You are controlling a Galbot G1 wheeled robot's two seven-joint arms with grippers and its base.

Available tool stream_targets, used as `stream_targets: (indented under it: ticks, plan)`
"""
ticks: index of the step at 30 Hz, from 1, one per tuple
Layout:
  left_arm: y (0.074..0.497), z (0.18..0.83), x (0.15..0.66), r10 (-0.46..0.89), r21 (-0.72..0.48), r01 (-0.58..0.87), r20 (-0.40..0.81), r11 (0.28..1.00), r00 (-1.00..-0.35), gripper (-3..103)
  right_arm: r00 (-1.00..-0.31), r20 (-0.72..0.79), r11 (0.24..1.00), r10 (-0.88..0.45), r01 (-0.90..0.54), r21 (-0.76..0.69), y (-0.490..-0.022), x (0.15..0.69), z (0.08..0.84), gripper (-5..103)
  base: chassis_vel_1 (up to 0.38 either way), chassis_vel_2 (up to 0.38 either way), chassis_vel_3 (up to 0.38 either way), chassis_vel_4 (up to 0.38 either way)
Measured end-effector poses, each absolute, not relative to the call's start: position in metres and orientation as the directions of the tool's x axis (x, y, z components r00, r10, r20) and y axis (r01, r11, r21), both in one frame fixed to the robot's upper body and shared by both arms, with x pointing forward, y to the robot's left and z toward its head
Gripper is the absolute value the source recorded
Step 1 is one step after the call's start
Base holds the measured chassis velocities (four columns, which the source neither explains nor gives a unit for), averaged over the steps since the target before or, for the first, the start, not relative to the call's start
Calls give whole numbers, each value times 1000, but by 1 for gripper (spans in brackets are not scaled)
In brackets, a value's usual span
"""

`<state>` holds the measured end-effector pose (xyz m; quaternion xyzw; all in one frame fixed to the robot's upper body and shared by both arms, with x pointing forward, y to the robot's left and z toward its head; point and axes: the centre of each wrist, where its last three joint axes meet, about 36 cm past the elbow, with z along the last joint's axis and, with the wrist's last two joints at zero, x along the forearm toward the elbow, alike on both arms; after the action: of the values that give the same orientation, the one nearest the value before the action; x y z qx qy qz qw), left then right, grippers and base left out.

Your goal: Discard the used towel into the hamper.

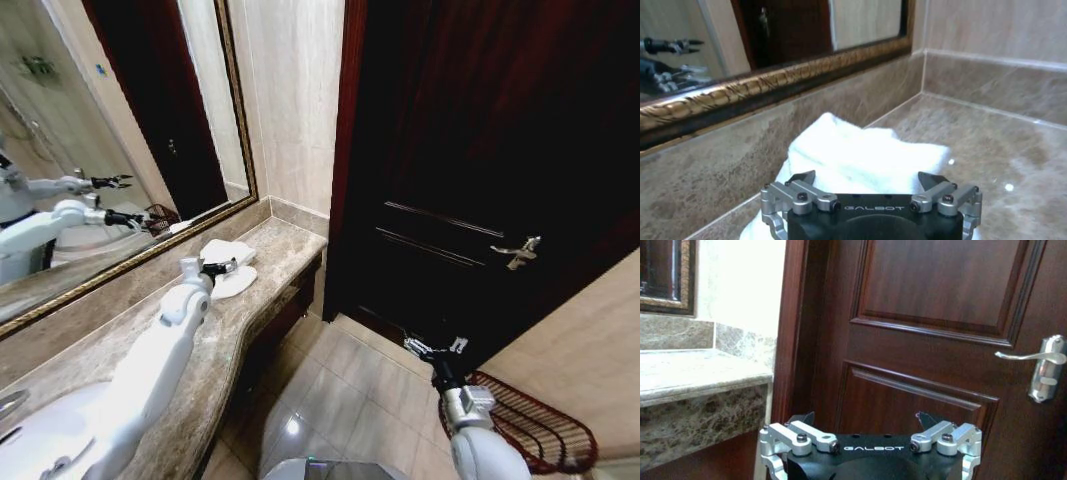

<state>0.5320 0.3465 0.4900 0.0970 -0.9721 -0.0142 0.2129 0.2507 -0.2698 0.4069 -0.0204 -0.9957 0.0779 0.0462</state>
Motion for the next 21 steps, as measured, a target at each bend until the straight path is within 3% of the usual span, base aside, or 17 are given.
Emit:
stream_targets:
  ticks: [21]
  plan:
    - [365,455,581,-270,116,-248,552,962,-789,100,-993,82,983,84,69,-172,-279,250,402,100,0,0,0,0]
